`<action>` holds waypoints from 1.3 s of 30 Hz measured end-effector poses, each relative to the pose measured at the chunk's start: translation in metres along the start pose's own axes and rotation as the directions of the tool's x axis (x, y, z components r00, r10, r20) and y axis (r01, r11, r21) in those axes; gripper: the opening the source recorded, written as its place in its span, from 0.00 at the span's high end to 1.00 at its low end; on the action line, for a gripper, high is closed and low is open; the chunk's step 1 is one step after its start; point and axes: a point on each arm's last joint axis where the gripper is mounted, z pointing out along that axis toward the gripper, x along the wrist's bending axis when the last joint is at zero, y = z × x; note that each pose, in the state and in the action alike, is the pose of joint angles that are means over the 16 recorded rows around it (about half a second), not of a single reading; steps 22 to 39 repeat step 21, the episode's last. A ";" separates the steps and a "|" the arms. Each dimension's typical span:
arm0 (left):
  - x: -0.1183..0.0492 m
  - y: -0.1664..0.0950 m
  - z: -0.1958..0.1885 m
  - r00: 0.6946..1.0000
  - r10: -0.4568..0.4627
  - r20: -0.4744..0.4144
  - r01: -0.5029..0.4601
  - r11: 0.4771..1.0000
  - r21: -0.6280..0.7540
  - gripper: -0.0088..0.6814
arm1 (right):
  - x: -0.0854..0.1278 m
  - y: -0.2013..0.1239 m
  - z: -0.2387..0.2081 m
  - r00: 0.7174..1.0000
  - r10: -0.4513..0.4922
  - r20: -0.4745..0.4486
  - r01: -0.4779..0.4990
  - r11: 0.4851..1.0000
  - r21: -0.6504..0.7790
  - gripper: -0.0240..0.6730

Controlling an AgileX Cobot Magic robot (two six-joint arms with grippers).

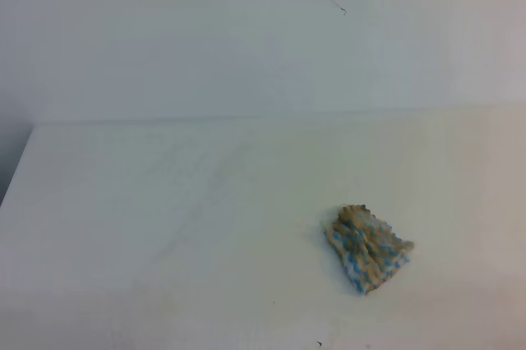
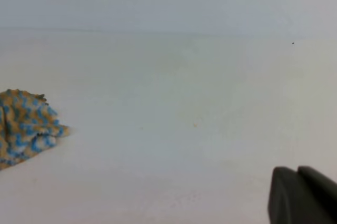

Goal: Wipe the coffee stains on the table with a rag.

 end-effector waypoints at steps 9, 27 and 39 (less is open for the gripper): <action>0.000 0.000 0.000 1.000 0.000 0.000 0.000 1.000 0.000 0.99 | 0.000 0.001 0.000 1.000 0.000 0.000 0.000 1.000 -0.001 0.97; 0.000 0.000 0.000 1.000 0.000 0.000 0.000 1.000 0.000 0.99 | 0.000 0.000 0.000 1.000 0.000 0.000 0.000 1.000 -0.002 0.97; 0.000 0.000 0.000 1.000 0.000 0.000 0.000 1.000 0.000 0.99 | 0.000 0.000 0.000 1.000 0.000 0.000 0.000 1.000 -0.002 0.97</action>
